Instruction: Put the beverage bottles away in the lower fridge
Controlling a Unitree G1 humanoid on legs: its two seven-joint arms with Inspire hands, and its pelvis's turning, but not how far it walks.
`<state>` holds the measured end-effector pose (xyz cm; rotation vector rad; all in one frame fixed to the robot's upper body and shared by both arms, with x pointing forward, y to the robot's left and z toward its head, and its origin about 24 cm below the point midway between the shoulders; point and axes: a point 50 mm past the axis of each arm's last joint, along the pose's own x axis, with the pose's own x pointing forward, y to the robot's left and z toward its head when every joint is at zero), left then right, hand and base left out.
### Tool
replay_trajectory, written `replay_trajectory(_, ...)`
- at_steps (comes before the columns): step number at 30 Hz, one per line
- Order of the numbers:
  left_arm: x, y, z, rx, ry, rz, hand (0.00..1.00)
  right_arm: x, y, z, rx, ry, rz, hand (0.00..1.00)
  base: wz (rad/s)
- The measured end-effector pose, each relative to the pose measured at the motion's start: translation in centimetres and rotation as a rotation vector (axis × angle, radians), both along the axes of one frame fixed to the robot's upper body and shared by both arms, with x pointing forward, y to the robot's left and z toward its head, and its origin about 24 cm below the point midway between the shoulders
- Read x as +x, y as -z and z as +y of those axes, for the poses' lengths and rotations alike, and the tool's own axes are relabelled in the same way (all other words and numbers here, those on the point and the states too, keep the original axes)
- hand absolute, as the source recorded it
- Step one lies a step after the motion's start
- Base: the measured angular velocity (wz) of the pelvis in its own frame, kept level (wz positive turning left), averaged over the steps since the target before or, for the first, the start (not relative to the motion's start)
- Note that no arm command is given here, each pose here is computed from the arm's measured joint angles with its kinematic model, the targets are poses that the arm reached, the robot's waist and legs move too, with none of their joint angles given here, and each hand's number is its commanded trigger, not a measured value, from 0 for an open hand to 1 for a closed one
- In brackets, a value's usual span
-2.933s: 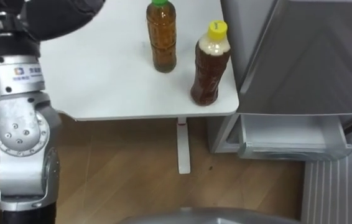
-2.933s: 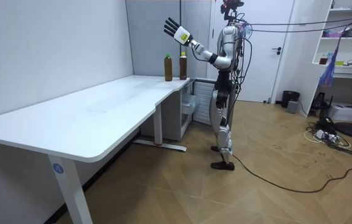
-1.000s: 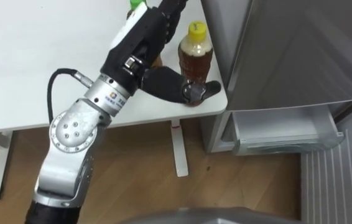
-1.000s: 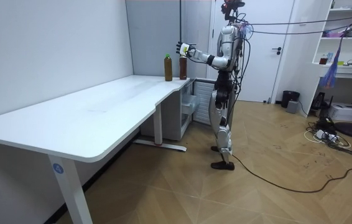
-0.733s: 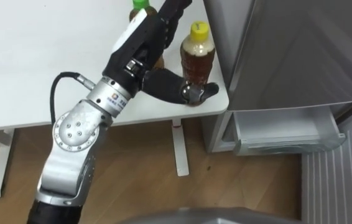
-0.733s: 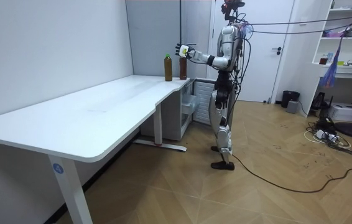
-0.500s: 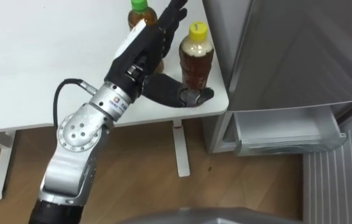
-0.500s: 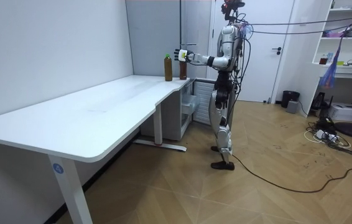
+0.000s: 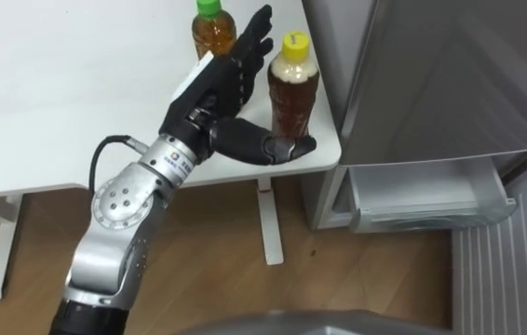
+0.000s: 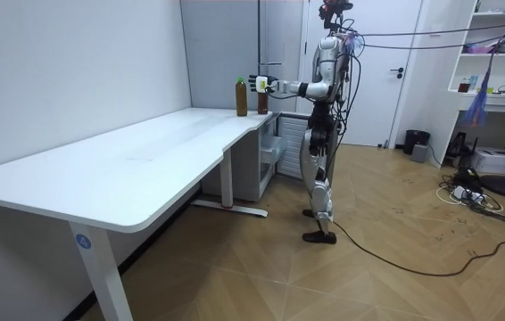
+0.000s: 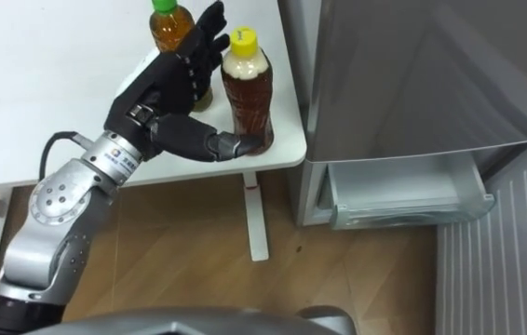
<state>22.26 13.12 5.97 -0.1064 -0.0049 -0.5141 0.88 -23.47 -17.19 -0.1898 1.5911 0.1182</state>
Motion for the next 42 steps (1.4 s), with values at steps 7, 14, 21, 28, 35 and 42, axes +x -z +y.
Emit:
replay_trajectory(7, 0.07, 0.11, 0.05, -0.014, -0.014, 0.021, 0.0, 0.24, -0.02, 0.0, -0.002, 0.0, -0.003, 0.0, 0.0)
replay_trajectory(14, 0.18, 0.12, -0.01, -0.011, -0.01, 0.03, 0.0, 0.29, -0.02, 0.02, -0.002, 0.017, -0.009, 0.0, 0.0)
replay_trajectory(21, 0.18, 0.32, 0.03, -0.008, -0.011, 0.041, 0.0, 0.33, -0.02, 0.02, -0.004, 0.021, -0.011, 0.0, -0.01)
replay_trajectory(28, 0.14, 0.59, -0.01, -0.001, -0.003, 0.068, 0.0, 0.34, -0.04, -0.06, -0.017, 0.024, -0.001, 0.0, -0.07)
replay_trajectory(35, 0.24, 0.49, -0.03, 0.0, -0.002, 0.064, 0.0, 0.64, -0.05, -0.12, -0.031, 0.023, -0.011, 0.0, -0.02)
replay_trajectory(42, 0.24, 0.5, -0.02, 0.001, -0.001, 0.065, 0.0, 0.69, -0.05, -0.16, -0.039, 0.024, -0.014, 0.0, 0.0)
